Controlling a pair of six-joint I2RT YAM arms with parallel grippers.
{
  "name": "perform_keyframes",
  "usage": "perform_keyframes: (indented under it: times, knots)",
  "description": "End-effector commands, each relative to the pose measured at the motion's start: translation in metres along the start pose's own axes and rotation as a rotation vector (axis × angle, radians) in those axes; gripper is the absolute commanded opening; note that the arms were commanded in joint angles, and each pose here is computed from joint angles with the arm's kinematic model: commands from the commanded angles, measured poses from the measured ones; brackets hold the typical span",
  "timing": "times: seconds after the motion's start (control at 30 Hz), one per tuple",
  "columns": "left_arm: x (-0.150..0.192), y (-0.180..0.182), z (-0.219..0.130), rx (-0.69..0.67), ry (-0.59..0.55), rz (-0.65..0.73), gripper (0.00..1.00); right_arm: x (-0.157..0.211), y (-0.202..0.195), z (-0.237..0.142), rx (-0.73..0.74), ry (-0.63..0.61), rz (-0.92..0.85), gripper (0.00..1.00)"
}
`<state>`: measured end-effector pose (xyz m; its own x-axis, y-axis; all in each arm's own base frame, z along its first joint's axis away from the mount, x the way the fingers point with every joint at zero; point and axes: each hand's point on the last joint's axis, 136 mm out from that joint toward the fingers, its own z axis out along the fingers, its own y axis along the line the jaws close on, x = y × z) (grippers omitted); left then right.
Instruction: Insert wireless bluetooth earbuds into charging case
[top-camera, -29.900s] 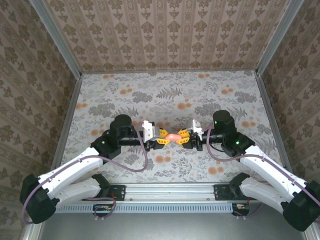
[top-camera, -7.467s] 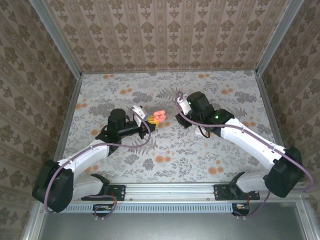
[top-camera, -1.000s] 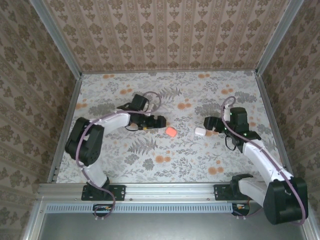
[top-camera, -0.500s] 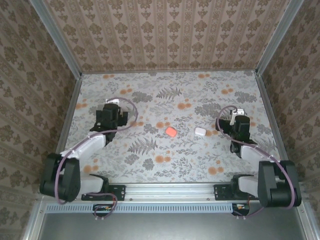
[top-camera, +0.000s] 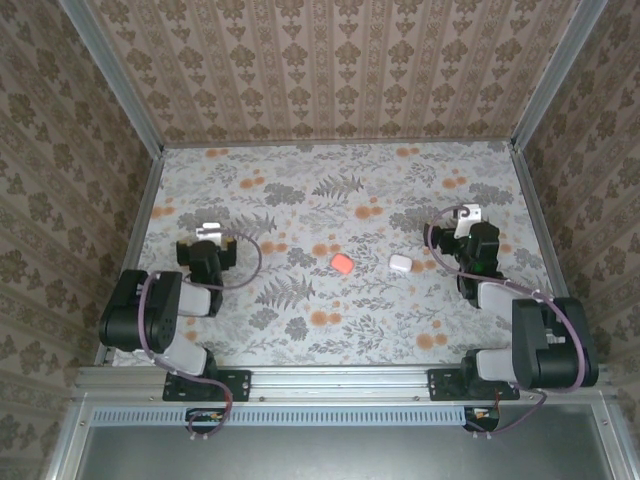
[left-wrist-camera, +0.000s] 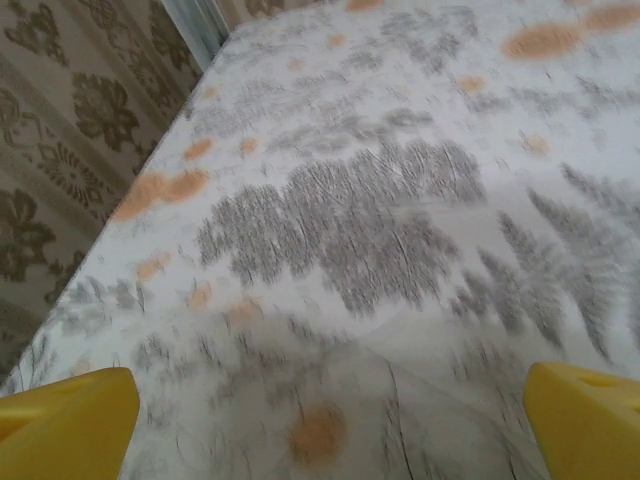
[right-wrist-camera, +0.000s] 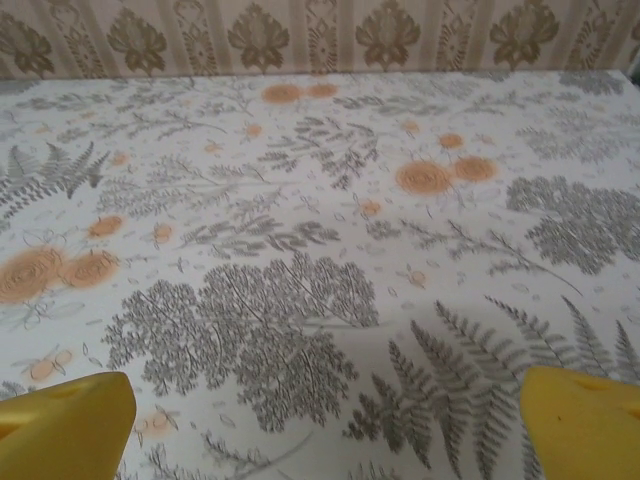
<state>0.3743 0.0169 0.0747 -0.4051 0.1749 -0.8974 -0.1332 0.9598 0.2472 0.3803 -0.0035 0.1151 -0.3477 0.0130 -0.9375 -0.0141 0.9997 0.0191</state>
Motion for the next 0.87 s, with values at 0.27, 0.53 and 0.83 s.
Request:
perform_keyframes:
  times: [0.27,0.53,0.83]
  knots:
    - [-0.028,-0.006,0.011,0.112,-0.047,-0.096,1.00,0.010,0.013,0.024,-0.029,-0.010,-0.014,1.00]
    - [-0.029,-0.007,0.011,0.120,-0.051,-0.096,1.00,0.010,0.003,0.026,0.020,0.001,0.021,1.00]
    - [-0.029,-0.007,0.012,0.124,-0.048,-0.099,1.00,0.010,0.003,0.026,0.020,0.001,0.021,1.00]
